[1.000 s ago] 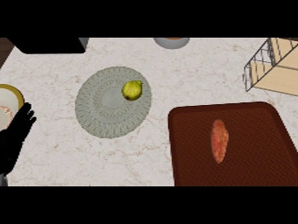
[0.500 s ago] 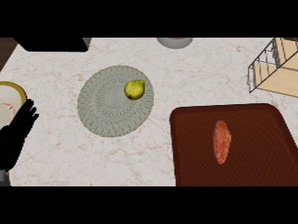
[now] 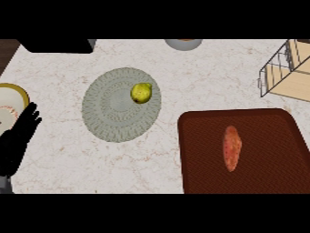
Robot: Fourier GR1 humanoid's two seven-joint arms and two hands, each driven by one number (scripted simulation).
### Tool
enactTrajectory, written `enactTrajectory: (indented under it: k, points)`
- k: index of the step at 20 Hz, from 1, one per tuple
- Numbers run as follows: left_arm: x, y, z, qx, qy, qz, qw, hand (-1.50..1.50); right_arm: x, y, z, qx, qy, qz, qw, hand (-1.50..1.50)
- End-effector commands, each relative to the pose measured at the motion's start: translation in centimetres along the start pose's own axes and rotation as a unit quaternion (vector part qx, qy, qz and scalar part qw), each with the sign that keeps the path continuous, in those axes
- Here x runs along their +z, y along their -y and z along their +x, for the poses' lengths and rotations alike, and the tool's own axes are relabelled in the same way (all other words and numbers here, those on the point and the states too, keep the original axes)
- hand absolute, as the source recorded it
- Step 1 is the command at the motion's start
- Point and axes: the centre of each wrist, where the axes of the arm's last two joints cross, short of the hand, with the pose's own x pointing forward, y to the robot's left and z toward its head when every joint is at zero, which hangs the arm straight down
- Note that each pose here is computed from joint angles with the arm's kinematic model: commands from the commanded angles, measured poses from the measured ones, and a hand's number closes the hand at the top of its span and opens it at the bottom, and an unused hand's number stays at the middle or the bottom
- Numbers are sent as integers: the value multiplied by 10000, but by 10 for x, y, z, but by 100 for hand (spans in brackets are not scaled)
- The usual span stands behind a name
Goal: Pick the lemon from the tray and place it in the tiered shelf
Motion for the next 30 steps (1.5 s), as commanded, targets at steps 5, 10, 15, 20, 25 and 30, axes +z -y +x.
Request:
enactTrajectory:
  k: [5,10,15,20,25,30]
  points:
    - [-6,1,8,-42,45,-9,10000,0,-43,-5,-18,479,-290,-172,9983,150]
    - [0,12,3,-10,56,-156,9999,0,-64,-22,-35,270,-328,-166,9990,150]
    - [-10,1,-10,43,-10,-93,9999,0,-78,-66,-56,-9,-437,-45,9990,150]
    - [-15,2,2,-48,128,-44,9999,0,-84,-85,-74,-230,-1208,-325,9919,150]
    - [-8,8,0,47,-25,-13,10000,0,-79,-85,-101,453,-912,-20,9948,-150]
    - [-16,-3,3,-23,80,-87,9999,0,-91,-90,-89,-51,-625,-118,9980,-150]
